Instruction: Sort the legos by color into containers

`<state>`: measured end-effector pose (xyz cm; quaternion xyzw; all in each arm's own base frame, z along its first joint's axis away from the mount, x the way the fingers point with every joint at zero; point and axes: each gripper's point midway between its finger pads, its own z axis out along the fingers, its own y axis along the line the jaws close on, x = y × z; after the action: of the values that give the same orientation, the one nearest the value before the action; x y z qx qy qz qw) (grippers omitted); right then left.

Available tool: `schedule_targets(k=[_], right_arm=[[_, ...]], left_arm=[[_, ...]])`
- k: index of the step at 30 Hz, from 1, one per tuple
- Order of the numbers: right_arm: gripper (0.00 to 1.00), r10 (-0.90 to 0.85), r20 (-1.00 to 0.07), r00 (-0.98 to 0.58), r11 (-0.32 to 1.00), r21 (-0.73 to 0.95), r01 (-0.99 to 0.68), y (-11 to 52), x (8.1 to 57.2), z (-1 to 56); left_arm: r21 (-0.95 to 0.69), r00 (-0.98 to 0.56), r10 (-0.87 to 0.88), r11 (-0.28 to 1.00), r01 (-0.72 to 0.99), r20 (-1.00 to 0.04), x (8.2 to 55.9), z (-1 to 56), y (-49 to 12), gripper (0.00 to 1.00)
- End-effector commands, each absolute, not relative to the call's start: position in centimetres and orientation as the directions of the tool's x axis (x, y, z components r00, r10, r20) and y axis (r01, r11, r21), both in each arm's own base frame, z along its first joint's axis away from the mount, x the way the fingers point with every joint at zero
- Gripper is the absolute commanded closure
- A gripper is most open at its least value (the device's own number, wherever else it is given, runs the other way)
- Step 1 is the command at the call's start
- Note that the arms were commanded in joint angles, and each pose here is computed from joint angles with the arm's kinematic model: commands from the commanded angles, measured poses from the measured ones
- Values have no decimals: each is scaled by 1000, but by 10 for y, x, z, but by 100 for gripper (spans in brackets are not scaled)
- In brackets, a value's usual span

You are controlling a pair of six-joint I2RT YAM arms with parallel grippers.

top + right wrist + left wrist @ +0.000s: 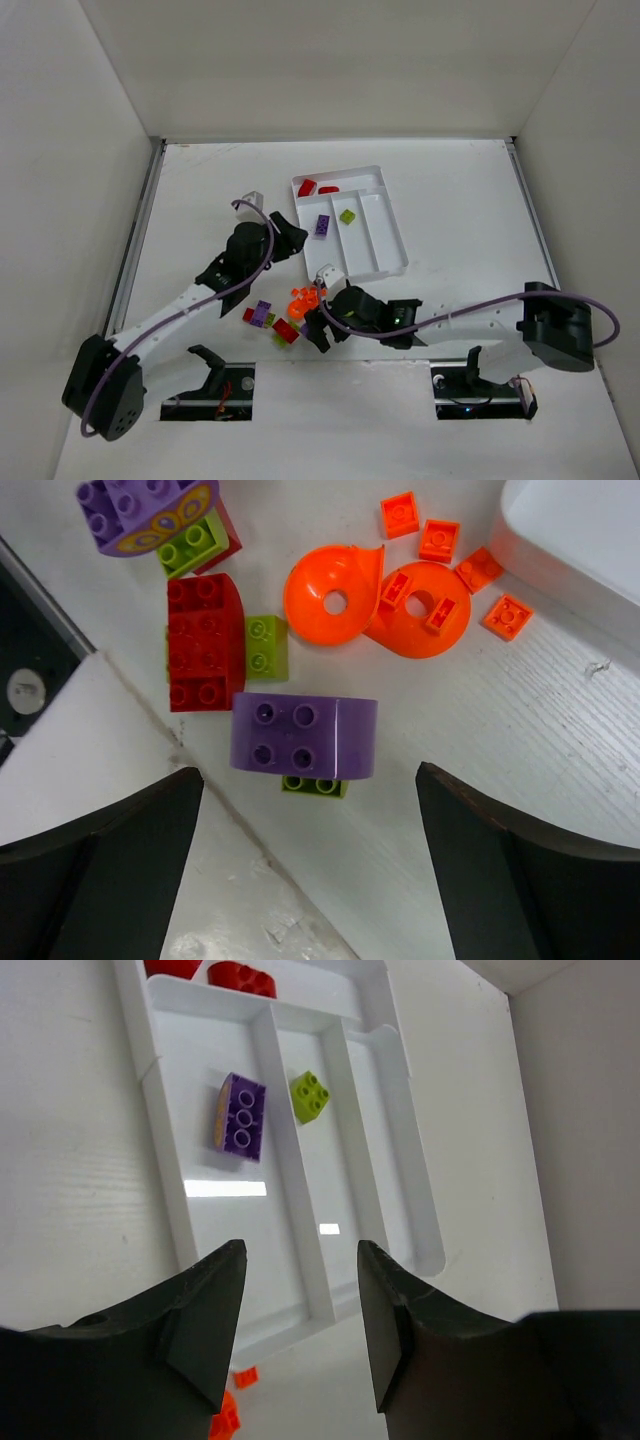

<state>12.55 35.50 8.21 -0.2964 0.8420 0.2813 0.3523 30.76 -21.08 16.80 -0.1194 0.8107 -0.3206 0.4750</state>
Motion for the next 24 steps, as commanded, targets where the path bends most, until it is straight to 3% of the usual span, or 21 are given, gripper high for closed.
schedule_targets(k=[1, 15, 20, 24], right_arm=[[5, -340, -793, -505, 637, 201, -744, 372, 132, 94], [6, -425, -749, -509, 629, 160, -761, 392, 131, 68], [20, -420, -743, -520, 643, 161, -749, 390, 133, 65], [36, -402, -748, -528, 658, 165, -735, 385, 137, 70]], left_arm=[[-606, -544, -473, 791, 84, -693, 281, 155, -192, 54], [-591, -580, -456, 804, 55, -675, 255, 143, -175, 55], [-598, -565, -467, 799, 60, -681, 254, 151, -172, 55], [-604, -558, -469, 793, 76, -685, 254, 161, -175, 55]])
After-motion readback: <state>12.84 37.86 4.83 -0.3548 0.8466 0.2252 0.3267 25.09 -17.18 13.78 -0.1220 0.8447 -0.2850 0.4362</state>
